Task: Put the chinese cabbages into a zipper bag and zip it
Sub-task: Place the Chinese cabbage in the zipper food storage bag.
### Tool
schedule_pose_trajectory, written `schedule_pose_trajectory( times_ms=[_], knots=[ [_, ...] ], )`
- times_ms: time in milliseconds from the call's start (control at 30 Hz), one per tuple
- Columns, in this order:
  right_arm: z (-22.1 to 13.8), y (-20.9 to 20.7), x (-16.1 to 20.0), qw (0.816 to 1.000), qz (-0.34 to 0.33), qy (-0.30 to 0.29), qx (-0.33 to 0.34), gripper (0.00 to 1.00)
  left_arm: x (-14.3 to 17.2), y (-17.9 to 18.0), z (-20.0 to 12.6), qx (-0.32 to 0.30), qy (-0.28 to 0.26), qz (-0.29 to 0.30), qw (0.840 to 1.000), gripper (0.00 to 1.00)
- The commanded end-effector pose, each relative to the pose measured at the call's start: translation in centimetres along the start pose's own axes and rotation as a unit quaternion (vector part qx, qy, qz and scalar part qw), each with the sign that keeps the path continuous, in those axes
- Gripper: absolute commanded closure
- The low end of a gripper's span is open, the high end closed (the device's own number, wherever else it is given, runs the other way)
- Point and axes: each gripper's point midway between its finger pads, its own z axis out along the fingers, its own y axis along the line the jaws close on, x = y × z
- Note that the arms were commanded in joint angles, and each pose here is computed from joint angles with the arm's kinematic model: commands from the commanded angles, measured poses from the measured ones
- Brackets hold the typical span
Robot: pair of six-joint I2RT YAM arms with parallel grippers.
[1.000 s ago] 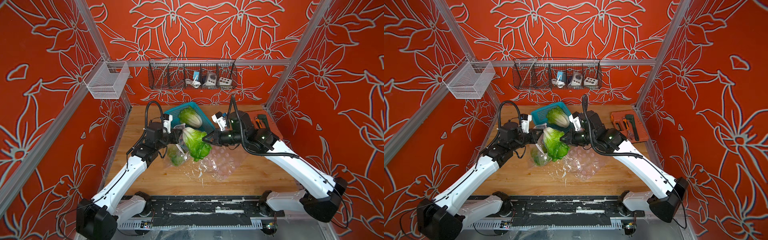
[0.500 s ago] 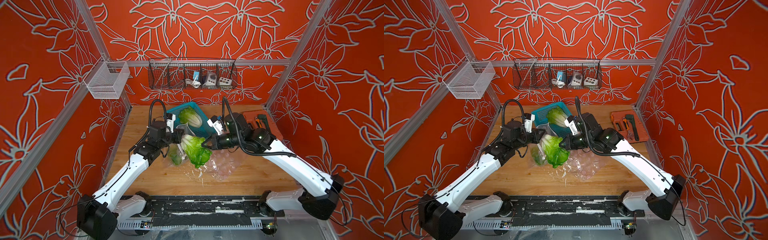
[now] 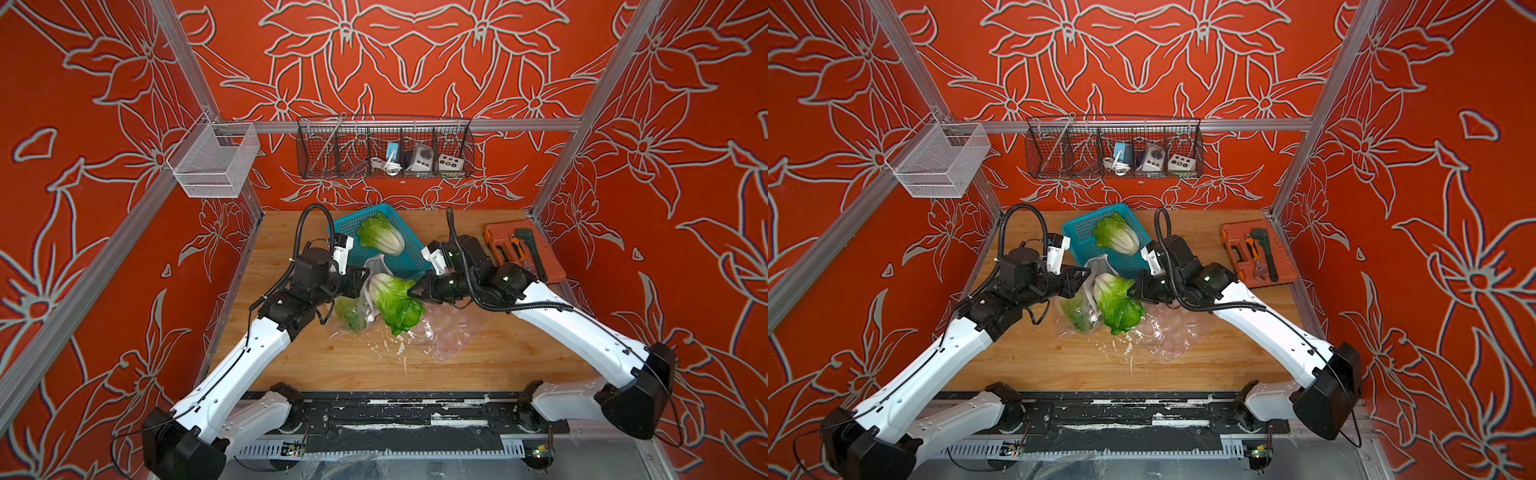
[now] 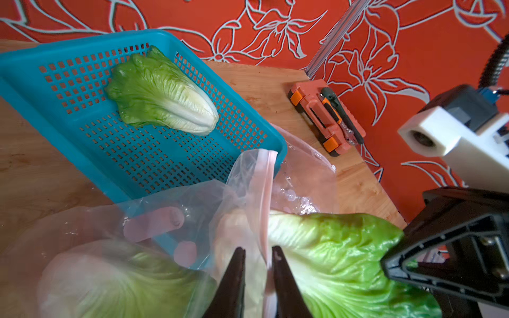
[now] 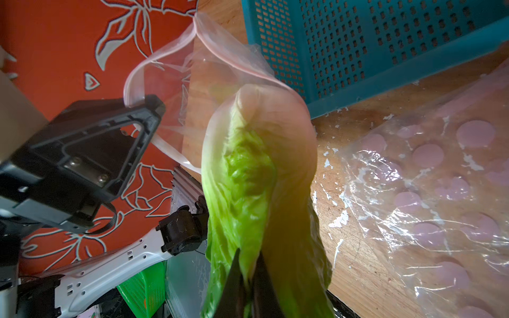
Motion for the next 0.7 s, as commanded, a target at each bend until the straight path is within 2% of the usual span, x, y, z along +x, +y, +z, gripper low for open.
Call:
schedule_pose_trajectory(
  times_ms=[0, 67, 100, 200, 400, 433, 533, 667],
  knots=[
    [-1.0, 2.1, -0.8, 0.999, -0.007, -0.021, -0.04, 1.0, 1.2, 0.0, 0.1, -0.002, 0.021, 0.014, 1.0, 0.79],
    [-1.2, 2.4, -0.8, 0.999, -0.008, -0.023, -0.043, 1.0, 1.5, -0.2, 0.4, 0.0, 0.027, 0.017, 0.999, 0.79],
    [-1.4, 2.6, -0.8, 0.999, -0.009, -0.024, -0.046, 1.0, 1.6, -0.3, 0.5, -0.001, 0.03, 0.02, 0.999, 0.82],
    [-1.8, 3.7, -1.0, 0.998, -0.009, -0.022, -0.064, 1.0, 1.7, -0.6, 0.3, -0.004, 0.036, 0.026, 0.999, 1.0],
    [-2.2, 7.7, -1.8, 0.993, -0.032, -0.022, -0.116, 1.0, 0.7, -3.3, -1.2, 0.035, 0.028, 0.022, 0.999, 1.0],
    [-2.1, 7.9, -2.0, 0.992, -0.04, -0.025, -0.119, 1.0, -0.1, -4.1, -2.4, 0.046, 0.01, 0.024, 0.999, 1.0],
    [-0.5, 7.0, -2.7, 0.99, -0.077, -0.035, -0.109, 1.0, -0.3, -4.5, -3.0, 0.053, 0.007, 0.023, 0.998, 1.0],
    [2.6, 4.4, -2.4, 0.993, -0.101, -0.004, -0.067, 1.0, -0.1, -4.7, -3.2, 0.06, 0.012, 0.022, 0.998, 1.0]
  ],
)
